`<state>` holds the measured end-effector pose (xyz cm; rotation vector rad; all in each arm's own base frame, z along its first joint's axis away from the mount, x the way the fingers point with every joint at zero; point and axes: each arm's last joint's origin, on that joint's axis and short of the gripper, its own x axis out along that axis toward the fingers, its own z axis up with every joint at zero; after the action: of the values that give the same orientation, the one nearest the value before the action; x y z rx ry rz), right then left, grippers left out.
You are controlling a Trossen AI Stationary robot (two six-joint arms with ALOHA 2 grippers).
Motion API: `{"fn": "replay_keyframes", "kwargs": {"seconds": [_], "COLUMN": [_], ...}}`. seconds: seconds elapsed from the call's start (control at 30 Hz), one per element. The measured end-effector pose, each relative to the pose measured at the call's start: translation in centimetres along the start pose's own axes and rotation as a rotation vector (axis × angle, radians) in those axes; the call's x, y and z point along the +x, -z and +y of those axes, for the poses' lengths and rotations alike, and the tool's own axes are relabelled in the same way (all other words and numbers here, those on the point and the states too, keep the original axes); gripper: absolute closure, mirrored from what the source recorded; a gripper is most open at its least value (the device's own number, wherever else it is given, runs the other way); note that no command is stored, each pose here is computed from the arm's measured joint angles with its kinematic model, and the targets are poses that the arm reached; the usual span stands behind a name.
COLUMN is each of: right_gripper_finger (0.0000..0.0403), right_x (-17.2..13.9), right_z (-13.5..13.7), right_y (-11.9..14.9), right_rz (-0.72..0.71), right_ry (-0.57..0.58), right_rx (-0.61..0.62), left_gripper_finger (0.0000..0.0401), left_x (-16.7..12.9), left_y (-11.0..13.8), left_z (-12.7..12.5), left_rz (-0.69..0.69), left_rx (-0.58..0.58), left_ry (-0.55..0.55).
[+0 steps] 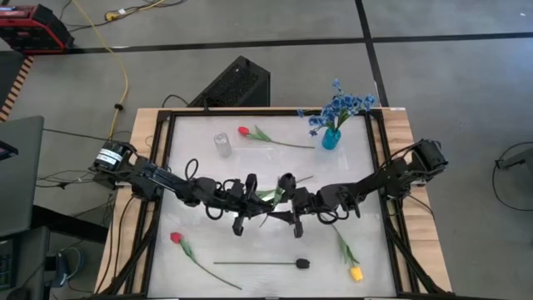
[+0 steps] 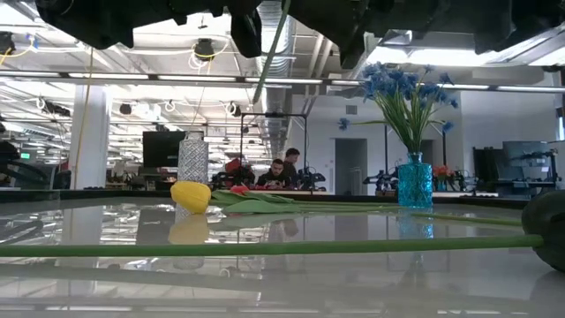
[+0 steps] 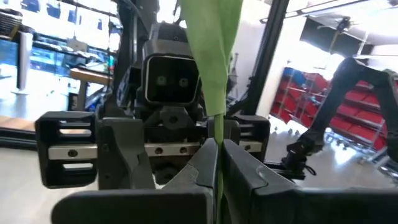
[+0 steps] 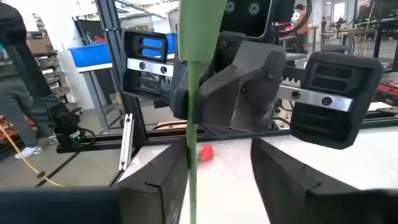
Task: Sort flowers into vase by color
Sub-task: Put the top black flower into the blue vase
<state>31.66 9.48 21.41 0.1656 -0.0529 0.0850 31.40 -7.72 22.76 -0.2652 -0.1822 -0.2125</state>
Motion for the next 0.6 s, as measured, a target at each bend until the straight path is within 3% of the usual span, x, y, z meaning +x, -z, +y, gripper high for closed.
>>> {"fn": "replay_keyframes", "kwargs": {"seconds": [0.13,0.3,0.43,0.6], "right_gripper_finger": [0.0266,0.0374,0.0379,0.0379], "right_x": [0.0,-0.1,-1.1,-3.8], "right_z": [-0.2,-0.1,0.9,2.0], "right_y": [0.0,0.3,-0.6,-2.7], "right_rz": [0.006,0.062,0.093,0.135], "right_ry": [0.006,0.013,0.028,0.131], "right_rx": [-0.002,-0.016,-0.047,-0.1], "left_gripper_finger": [0.0401,0.04,0.0387,0.0337], "left_x": [0.0,0.0,0.0,-0.4], "left_y": [0.1,0.5,0.9,1.0], "left_z": [0.1,0.4,0.5,0.5], "left_rz": [0.0,0.036,0.087,0.165], "left_rx": [0.009,0.015,0.017,0.01], "left_ry": [-0.036,-0.099,-0.109,-0.129]}}
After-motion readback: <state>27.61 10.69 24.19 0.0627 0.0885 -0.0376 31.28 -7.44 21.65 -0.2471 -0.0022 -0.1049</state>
